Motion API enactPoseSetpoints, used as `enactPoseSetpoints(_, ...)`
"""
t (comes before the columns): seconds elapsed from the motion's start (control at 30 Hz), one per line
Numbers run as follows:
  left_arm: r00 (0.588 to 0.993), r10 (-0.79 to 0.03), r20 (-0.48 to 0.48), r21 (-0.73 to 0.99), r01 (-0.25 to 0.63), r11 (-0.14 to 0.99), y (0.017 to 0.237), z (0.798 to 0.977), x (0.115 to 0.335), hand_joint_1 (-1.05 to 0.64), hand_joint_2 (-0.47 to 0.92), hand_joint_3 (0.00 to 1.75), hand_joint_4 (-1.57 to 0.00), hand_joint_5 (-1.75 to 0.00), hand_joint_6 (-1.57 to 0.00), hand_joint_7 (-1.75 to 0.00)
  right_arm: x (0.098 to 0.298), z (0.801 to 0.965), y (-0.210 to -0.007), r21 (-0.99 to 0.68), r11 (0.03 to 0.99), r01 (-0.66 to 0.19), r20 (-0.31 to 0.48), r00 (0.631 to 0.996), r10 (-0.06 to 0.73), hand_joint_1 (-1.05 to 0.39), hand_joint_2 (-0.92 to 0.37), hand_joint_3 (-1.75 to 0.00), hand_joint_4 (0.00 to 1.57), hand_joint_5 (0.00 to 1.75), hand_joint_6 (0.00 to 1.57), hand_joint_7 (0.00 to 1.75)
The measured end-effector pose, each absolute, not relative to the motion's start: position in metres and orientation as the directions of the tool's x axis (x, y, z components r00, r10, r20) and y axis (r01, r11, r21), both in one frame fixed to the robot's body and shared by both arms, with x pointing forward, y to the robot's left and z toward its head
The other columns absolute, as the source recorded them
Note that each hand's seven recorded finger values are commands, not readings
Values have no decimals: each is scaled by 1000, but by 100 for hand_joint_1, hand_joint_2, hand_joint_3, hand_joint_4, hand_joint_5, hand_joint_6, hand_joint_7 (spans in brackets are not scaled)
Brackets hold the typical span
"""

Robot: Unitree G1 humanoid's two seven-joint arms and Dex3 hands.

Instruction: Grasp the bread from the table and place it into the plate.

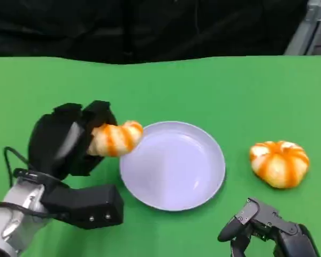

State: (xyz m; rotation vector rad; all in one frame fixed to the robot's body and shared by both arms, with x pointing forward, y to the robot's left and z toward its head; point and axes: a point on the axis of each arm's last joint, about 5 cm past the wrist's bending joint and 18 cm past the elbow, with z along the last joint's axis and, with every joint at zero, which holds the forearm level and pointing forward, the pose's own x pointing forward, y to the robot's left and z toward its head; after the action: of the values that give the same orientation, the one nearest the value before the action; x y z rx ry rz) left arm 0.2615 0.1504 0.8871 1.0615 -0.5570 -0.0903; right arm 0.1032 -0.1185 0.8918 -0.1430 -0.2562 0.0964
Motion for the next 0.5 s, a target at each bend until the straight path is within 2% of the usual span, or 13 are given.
enactPoseSetpoints(0.2, 841, -410, 352, 846, -99, 523, 105, 889, 268, -16, 29, 127, -93, -175, -73, -174, 103, 893, -117, -151, 985, -89, 249, 961, 125, -9, -33, -141, 71, 168, 68, 141)
enactPoseSetpoints(0.4, 844, -462, 273, 878, -22, 478, 90, 883, 270, -19, 36, 110, -89, -175, -73, -172, 103, 895, -117, -150, 985, -90, 250, 960, 125, -7, -35, -138, 71, 170, 68, 141)
enactPoseSetpoints(0.47, 845, -473, 251, 882, 1, 470, 85, 880, 269, -20, 41, 103, -86, -175, -72, -165, 103, 895, -117, -149, 985, -91, 250, 960, 126, -6, -35, -138, 71, 170, 68, 141)
enactPoseSetpoints(0.5, 849, -476, 229, 888, 18, 460, 82, 880, 270, -21, 44, 96, -81, -174, -73, -151, 103, 895, -117, -149, 985, -91, 249, 960, 126, -6, -35, -138, 70, 170, 68, 141)
